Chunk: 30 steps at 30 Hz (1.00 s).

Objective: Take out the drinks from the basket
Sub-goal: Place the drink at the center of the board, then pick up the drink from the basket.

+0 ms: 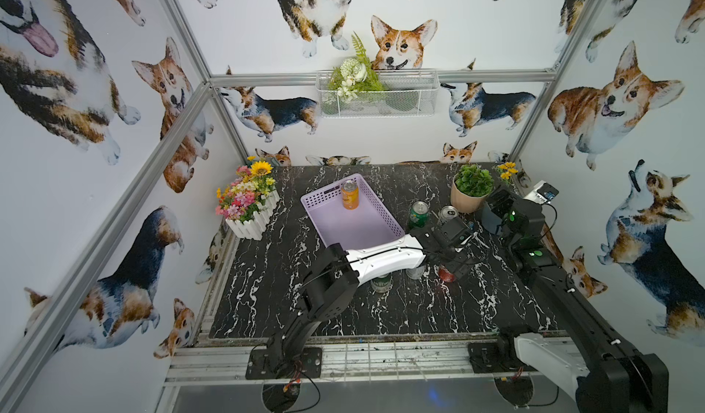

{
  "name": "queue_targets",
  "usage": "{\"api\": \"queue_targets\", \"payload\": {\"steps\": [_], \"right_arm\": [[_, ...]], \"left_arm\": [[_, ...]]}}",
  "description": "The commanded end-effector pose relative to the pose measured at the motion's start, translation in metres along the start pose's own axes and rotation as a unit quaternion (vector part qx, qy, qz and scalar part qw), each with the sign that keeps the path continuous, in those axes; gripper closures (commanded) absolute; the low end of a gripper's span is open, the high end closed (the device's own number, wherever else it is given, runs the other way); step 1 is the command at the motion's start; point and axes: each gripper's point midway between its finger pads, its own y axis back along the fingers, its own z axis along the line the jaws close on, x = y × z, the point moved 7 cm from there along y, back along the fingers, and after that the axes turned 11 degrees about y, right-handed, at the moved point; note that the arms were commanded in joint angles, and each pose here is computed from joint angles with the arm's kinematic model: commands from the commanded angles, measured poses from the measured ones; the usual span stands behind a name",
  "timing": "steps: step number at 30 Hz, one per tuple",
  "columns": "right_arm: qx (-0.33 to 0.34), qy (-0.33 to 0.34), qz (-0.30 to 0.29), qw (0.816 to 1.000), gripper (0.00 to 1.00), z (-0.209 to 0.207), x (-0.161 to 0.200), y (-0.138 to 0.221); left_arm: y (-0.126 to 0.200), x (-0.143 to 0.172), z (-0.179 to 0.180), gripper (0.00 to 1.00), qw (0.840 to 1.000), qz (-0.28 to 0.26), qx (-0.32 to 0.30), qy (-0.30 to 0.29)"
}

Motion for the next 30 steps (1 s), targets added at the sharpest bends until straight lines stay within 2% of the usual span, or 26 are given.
{"api": "queue_targets", "payload": {"steps": [1,5,8,12,13,15,17,19,21,24,26,30], "right_arm": [[-0.013,-0.012,-0.009,1.0,0.0,0.004,-0.005,0.0],[-0.035,-0.005,-0.005,0.999,0.0,0.01,-0.005,-0.001],[-0.111,0.008,0.009,0.994,0.0,0.029,-0.003,-0.005],[-0.244,0.007,0.067,0.968,0.0,0.069,0.011,-0.019],[-0.276,0.002,0.077,0.958,0.0,0.079,0.014,-0.022],[-0.336,0.007,0.108,0.936,0.0,0.112,0.022,-0.028],[-0.382,0.045,0.151,0.911,0.0,0.155,0.041,-0.03],[-0.43,0.086,0.187,0.879,0.0,0.205,0.061,-0.026],[-0.462,0.123,0.216,0.851,0.0,0.249,0.084,-0.023],[-0.477,0.182,0.263,0.819,0.0,0.305,0.12,-0.026],[-0.472,0.21,0.286,0.807,0.0,0.331,0.142,-0.032],[-0.475,0.227,0.302,0.794,0.0,0.369,0.167,-0.043]], "left_arm": [[0.01,-0.01,-0.002,0.0,1.0,-0.026,0.002,0.006],[0.038,-0.031,0.002,0.0,0.997,-0.07,-0.01,0.026],[0.087,-0.056,0.023,0.0,0.987,-0.142,-0.041,0.064],[0.16,-0.061,0.098,0.0,0.956,-0.225,-0.108,0.156],[0.164,-0.053,0.12,0.0,0.95,-0.221,-0.129,0.177],[0.195,-0.038,0.16,0.0,0.931,-0.231,-0.167,0.229],[0.213,-0.02,0.186,0.0,0.916,-0.233,-0.198,0.261],[0.24,0.0,0.202,0.0,0.894,-0.251,-0.247,0.279],[0.261,0.018,0.213,0.0,0.879,-0.259,-0.276,0.29],[0.291,0.043,0.234,0.0,0.858,-0.261,-0.299,0.328],[0.308,0.057,0.241,0.0,0.847,-0.267,-0.301,0.347],[0.324,0.073,0.242,0.0,0.838,-0.28,-0.293,0.365]]}}
